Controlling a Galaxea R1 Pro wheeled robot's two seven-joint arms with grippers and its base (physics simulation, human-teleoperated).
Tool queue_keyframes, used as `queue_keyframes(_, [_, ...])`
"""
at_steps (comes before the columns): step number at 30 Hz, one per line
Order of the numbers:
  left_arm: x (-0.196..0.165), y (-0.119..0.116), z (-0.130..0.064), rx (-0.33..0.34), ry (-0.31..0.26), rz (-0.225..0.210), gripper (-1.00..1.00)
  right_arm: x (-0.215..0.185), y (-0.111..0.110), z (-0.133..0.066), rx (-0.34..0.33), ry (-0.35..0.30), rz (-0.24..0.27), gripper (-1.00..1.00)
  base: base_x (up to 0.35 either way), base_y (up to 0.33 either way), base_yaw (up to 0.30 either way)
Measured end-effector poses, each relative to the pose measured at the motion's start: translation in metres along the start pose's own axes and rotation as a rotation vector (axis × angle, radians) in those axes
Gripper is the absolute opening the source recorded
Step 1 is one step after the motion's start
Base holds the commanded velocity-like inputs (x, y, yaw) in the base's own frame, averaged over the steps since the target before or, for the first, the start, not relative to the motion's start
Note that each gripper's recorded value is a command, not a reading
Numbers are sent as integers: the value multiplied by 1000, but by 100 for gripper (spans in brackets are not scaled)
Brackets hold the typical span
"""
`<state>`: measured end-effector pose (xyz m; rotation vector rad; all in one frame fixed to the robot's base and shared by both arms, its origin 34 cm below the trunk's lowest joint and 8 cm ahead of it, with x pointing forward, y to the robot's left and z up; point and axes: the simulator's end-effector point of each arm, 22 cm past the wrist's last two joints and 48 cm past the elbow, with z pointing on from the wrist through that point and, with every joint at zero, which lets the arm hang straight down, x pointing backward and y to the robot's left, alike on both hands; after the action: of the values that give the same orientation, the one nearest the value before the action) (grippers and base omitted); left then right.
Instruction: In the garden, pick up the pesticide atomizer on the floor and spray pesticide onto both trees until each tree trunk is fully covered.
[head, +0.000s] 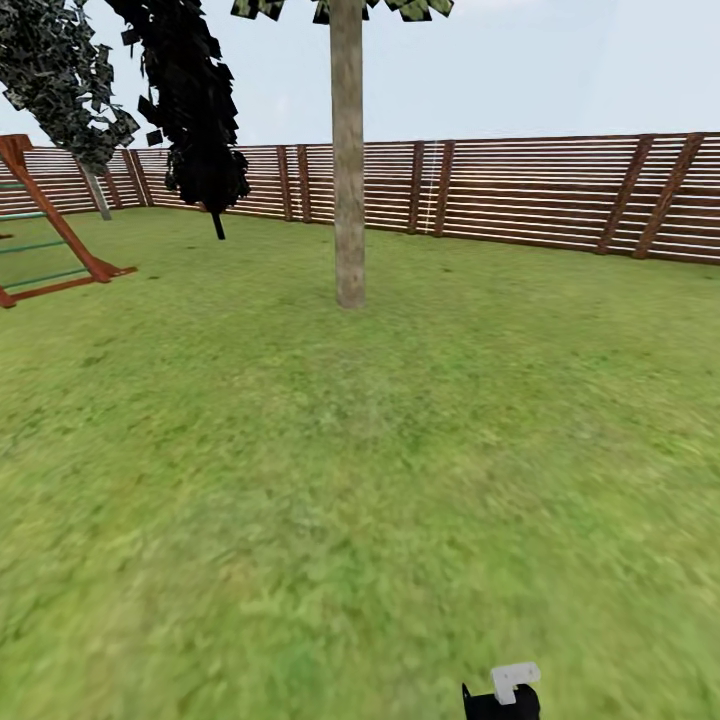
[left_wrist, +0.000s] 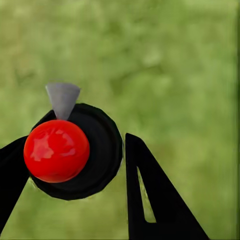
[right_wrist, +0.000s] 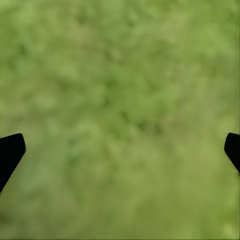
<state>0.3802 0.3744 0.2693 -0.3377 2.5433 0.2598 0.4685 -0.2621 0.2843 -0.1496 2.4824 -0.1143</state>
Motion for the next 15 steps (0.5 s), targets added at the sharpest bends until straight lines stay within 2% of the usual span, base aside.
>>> queue_keyframes(15, [0,0,0,1,0,2,-100,0,-1,0,2,-1,1,100,340,0,0])
